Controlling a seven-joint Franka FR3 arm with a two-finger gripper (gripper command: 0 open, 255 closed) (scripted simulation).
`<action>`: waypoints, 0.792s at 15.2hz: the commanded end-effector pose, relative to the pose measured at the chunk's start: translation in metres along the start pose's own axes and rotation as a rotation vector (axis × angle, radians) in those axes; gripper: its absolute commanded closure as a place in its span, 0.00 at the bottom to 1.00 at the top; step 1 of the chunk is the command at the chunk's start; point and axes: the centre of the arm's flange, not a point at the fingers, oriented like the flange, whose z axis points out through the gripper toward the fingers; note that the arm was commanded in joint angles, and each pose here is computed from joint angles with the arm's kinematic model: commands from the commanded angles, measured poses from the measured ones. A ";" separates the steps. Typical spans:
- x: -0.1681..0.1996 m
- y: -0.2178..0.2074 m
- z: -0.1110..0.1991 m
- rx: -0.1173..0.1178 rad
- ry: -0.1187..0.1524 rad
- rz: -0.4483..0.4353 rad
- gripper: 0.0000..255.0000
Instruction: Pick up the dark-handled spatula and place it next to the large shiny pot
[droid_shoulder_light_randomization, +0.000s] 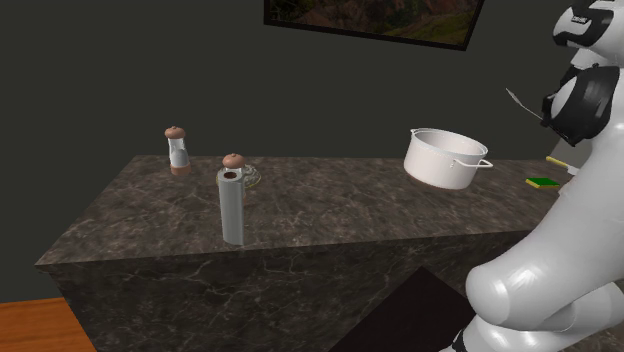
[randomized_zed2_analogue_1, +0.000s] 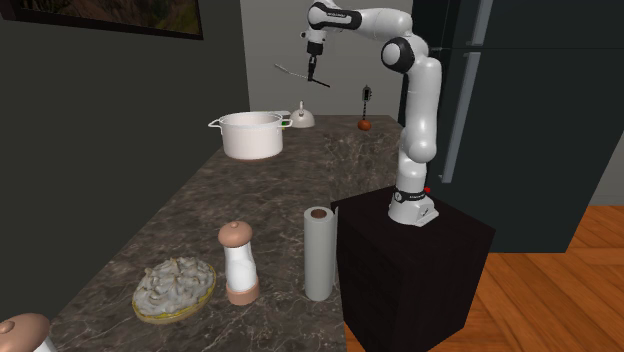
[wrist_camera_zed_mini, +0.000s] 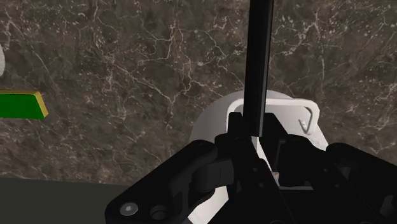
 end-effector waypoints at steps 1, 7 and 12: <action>0.008 -0.011 -0.003 0.000 0.000 0.000 1.00; 0.055 -0.074 0.000 0.000 0.000 0.000 1.00; 0.095 -0.127 0.002 0.000 0.000 0.000 1.00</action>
